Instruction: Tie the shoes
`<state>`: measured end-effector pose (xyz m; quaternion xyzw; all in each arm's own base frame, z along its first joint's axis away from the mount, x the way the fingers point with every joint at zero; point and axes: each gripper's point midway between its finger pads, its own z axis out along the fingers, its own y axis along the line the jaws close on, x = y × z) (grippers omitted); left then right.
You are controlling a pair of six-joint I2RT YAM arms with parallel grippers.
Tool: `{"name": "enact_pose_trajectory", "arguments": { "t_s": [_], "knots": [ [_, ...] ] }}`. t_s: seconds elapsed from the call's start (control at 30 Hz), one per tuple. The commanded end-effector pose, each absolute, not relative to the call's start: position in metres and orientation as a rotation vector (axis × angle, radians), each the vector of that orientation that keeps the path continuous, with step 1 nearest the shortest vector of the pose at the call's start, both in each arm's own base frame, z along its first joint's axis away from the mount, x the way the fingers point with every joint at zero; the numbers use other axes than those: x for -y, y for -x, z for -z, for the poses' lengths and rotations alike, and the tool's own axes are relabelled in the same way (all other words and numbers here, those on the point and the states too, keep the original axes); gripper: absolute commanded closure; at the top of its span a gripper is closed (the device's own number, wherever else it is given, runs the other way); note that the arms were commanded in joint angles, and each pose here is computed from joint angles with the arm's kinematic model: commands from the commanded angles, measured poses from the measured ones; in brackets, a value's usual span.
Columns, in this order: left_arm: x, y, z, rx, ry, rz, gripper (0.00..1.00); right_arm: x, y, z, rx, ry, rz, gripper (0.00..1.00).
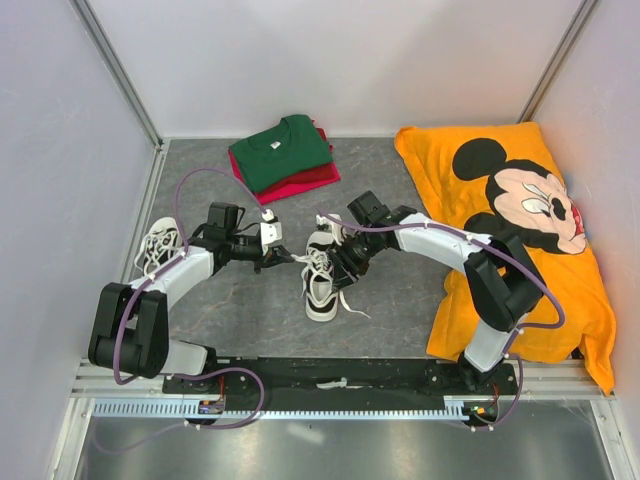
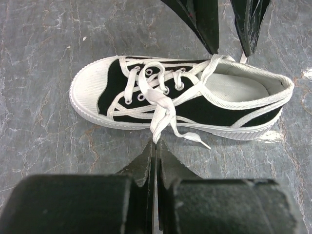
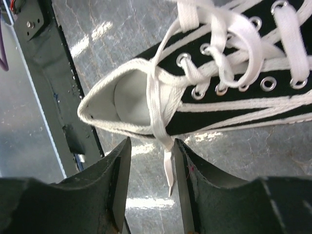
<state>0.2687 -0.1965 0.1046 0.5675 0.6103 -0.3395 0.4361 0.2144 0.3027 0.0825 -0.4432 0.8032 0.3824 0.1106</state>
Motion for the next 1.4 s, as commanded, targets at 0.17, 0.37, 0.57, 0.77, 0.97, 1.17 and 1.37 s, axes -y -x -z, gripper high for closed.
{"name": "enact_pose_trajectory", "arguments": {
  "t_s": [0.17,0.37,0.57,0.77,0.97,1.17,1.37],
  "knots": [
    [0.197,-0.279,-0.116,-1.448,-1.443,0.797,0.98,-0.317,-0.233,-0.090,-2.274,1.255,-1.065,0.66],
    [0.195,-0.279,-0.113,-1.445,-1.467,0.775,0.98,-0.316,-0.232,-0.101,-2.256,1.242,-1.070,1.00],
    [0.189,-0.277,-0.109,-1.435,-1.509,0.733,0.98,-0.315,-0.232,-0.120,-2.233,1.202,-1.076,1.00],
    [0.181,-0.273,-0.100,-1.432,-1.562,0.685,0.98,-0.318,-0.233,-0.136,-2.220,1.140,-1.109,1.00],
    [0.174,-0.267,-0.091,-1.469,-1.571,0.673,0.97,-0.329,-0.236,-0.143,-2.228,1.012,-1.185,1.00],
    [0.171,-0.262,-0.089,-1.497,-1.553,0.687,0.94,-0.331,-0.236,-0.144,-2.249,0.921,-1.225,1.00],
    [0.168,-0.272,-0.139,-1.467,-1.365,0.739,0.51,-0.335,-0.235,-0.149,-2.261,0.810,-1.278,1.00]
  ]
}}
